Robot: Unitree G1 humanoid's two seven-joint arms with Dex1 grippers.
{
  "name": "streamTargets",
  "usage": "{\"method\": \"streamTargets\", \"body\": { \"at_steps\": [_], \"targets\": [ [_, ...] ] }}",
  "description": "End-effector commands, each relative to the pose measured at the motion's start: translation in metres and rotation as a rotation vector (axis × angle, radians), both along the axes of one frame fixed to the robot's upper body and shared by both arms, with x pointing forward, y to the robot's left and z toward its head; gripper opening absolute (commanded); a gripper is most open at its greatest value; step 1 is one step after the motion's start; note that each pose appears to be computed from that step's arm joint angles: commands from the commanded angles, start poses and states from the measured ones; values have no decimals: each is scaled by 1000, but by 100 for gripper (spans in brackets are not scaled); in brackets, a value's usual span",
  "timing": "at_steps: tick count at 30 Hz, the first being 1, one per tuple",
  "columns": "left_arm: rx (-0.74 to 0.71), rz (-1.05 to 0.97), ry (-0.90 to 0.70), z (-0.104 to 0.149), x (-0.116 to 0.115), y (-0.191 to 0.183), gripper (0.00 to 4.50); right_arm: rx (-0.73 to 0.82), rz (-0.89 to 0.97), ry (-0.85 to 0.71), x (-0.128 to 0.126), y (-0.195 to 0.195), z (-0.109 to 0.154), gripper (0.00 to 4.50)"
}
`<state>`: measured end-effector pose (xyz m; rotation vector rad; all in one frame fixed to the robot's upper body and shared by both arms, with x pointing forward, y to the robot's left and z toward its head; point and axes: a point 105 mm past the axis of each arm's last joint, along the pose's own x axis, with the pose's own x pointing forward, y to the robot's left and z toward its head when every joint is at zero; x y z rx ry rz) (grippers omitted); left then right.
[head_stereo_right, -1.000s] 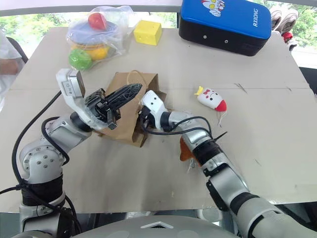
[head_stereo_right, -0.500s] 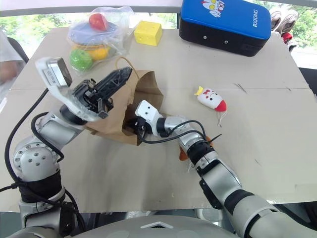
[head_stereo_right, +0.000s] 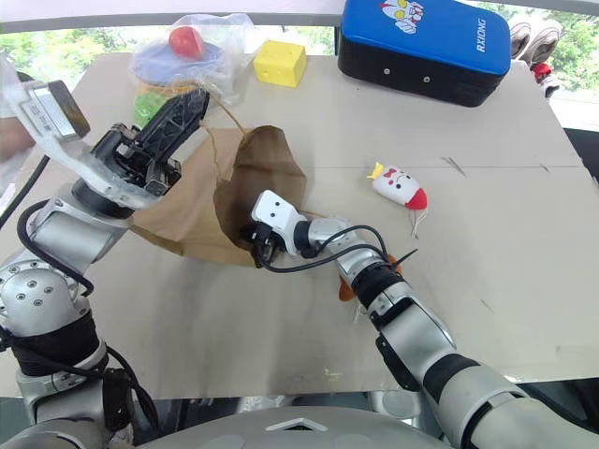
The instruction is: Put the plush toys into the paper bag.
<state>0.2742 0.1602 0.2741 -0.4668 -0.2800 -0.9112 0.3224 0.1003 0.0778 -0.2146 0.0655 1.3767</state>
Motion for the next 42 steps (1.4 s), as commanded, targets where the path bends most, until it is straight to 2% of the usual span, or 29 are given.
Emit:
{"method": "streamTargets", "body": {
  "at_steps": [1, 4, 5, 9, 11, 12, 15, 19, 25, 28, 29, 33, 38, 40, 42],
  "targets": [
    [20, 13, -25, 1, -4, 9, 0, 155, 2, -8, -6, 10, 27, 8],
    [33, 17, -17, -5, -2, 10, 0, 244, 42, -14, -7, -2, 55, 8],
    [28, 21, -13, -6, -2, 10, 0, 256, 48, -35, -7, -10, 65, 30],
    [24, 21, -8, -10, -3, 9, 0, 252, 73, -127, -20, -50, 90, 177],
    [26, 19, -9, -12, -3, 8, 0, 241, 54, -153, -27, -67, 99, 270],
    [28, 20, -9, -12, -3, 8, 0, 240, 29, -151, -29, -80, 104, 297],
    [37, 18, -14, -14, -3, 8, 0, 187, -44, -148, -38, -112, 109, 297],
    [57, 0, -28, -15, -5, 4, 0, -89, -127, -55, -61, -169, 71, 297],
    [76, -21, -31, -19, -5, -1, 0, -346, -204, 77, -77, -206, 18, 297],
    [82, -32, -35, -20, -4, -2, 0, -361, -282, 78, -67, -213, 10, 213],
    [84, -36, -36, -20, -4, -2, 0, -364, -288, 68, -65, -213, 10, 159],
    [87, -40, -42, -19, -1, -2, 0, -279, -286, 64, -65, -207, 23, 4],
    [77, -70, -48, -15, -1, -2, 0, 218, -187, 88, -68, -179, 105, 4],
    [72, -83, -47, -14, -1, -2, 0, 339, -164, 95, -62, -167, 129, 4],
    [67, -95, -50, -12, -2, -2, 0, 380, -188, 101, -47, -156, 139, 4]
  ]
}}
